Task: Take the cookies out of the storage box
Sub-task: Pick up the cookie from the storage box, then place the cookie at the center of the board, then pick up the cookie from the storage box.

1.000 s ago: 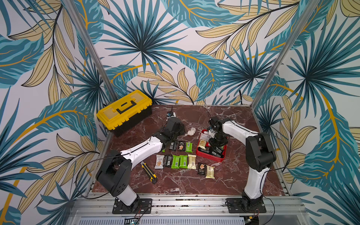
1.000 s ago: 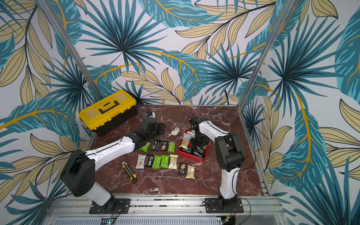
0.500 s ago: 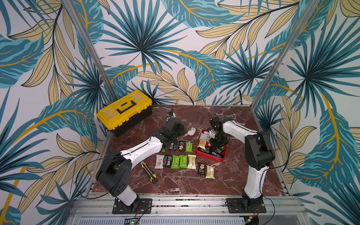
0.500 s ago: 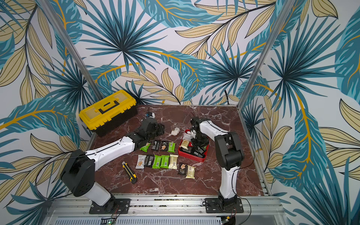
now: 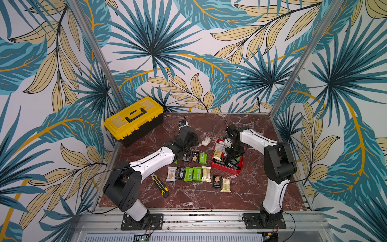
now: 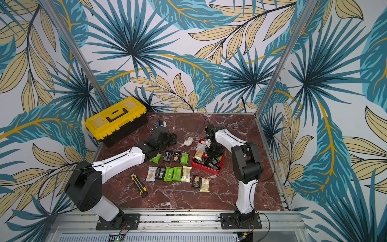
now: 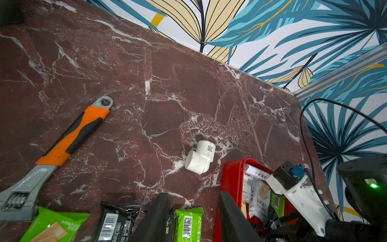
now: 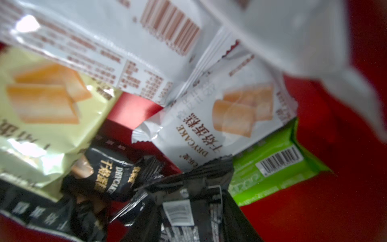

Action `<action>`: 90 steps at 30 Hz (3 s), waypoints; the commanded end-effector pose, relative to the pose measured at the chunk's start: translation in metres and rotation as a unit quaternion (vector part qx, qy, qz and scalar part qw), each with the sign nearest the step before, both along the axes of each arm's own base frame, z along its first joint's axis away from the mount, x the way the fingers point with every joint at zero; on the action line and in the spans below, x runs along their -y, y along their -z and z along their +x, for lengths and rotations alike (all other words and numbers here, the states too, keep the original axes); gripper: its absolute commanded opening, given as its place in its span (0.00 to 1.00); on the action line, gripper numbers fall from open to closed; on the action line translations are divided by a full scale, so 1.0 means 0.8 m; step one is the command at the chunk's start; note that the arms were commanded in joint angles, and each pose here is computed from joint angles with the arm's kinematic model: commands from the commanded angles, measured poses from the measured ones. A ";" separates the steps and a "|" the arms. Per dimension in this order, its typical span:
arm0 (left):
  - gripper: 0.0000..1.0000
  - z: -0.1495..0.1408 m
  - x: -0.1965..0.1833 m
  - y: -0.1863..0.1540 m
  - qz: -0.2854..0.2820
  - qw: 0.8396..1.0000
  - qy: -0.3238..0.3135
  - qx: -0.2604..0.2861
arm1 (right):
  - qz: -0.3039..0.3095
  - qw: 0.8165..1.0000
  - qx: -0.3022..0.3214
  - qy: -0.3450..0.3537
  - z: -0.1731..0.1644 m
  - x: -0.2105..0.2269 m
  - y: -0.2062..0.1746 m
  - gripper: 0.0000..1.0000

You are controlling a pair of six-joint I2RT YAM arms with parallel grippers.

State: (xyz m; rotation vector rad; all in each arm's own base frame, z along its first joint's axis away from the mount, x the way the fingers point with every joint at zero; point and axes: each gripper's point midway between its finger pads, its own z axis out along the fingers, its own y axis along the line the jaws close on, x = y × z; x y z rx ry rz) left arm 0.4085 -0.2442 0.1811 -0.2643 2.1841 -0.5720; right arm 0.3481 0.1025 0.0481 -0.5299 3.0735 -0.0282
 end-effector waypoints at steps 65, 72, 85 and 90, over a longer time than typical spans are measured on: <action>0.63 -0.031 -0.091 -0.047 0.000 0.991 -0.082 0.103 | 0.062 0.957 0.166 0.228 -0.079 -0.036 -0.099 0.61; 0.63 -0.042 -0.066 -0.035 -0.049 0.994 -0.034 0.089 | 0.026 0.951 0.155 0.266 -0.029 -0.032 -0.081 0.60; 0.63 -0.035 -0.050 -0.012 -0.051 0.997 -0.015 0.062 | 0.021 0.925 0.157 0.346 0.048 -0.020 -0.030 0.62; 0.63 -0.031 -0.046 -0.014 -0.056 0.996 -0.013 0.069 | 0.031 0.921 0.164 0.351 0.061 -0.010 -0.017 0.66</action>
